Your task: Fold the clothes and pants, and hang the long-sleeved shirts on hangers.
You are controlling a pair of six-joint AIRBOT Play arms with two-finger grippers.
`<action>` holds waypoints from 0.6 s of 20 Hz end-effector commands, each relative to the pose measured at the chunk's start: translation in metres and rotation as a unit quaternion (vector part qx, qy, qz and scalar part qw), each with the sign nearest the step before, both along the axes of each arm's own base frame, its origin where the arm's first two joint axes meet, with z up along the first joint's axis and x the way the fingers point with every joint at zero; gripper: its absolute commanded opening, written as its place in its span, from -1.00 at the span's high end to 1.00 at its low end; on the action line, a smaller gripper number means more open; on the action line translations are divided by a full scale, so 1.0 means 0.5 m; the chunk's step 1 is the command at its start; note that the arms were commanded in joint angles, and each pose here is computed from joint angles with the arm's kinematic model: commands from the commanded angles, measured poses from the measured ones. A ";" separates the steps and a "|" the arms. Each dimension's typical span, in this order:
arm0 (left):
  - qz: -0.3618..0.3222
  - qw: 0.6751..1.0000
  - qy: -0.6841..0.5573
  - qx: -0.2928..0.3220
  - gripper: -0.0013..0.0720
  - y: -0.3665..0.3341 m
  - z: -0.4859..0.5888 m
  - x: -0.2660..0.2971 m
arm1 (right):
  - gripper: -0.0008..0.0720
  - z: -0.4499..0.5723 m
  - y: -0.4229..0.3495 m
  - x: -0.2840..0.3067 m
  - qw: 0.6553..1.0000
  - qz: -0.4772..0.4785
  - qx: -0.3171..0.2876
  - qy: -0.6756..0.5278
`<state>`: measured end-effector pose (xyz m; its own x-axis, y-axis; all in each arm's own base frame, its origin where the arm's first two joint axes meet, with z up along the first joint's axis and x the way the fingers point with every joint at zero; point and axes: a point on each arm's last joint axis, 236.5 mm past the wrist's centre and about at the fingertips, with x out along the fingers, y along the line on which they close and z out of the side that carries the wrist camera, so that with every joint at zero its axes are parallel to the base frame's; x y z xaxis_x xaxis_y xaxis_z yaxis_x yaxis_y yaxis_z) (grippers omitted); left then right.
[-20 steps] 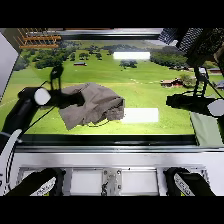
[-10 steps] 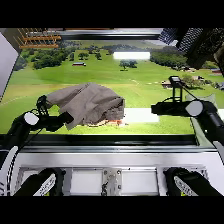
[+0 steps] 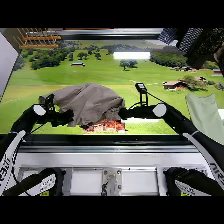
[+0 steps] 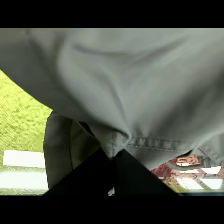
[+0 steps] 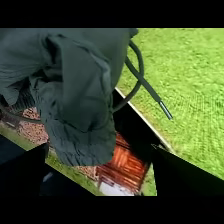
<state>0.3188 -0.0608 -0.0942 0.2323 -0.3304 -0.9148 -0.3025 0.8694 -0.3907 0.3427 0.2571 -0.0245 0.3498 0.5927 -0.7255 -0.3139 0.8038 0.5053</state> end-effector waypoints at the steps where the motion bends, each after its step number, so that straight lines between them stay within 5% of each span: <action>1: -0.006 1.000 -0.029 0.000 0.95 -0.001 0.043 0.032 | -0.94 -0.038 0.054 0.008 1.000 0.022 0.015 0.003; 4: -0.014 0.997 -0.077 0.005 0.95 0.000 0.121 0.056 | 0.91 -0.035 0.054 0.034 0.999 0.041 0.000 -0.019; 8: 0.001 0.972 -0.233 0.017 0.95 0.041 0.403 0.119 | 0.90 0.129 -0.058 0.101 0.987 0.087 -0.093 -0.102; 12: 0.011 0.880 -0.474 -0.002 0.95 0.017 0.841 0.066 | 0.90 0.462 -0.201 0.117 0.962 0.037 -0.141 -0.231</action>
<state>0.3843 -0.0419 0.1942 0.7662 -0.3025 -0.5670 -0.0127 0.8750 -0.4840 0.4092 0.2116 0.1168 0.5186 0.5304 -0.6706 -0.5414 0.8108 0.2226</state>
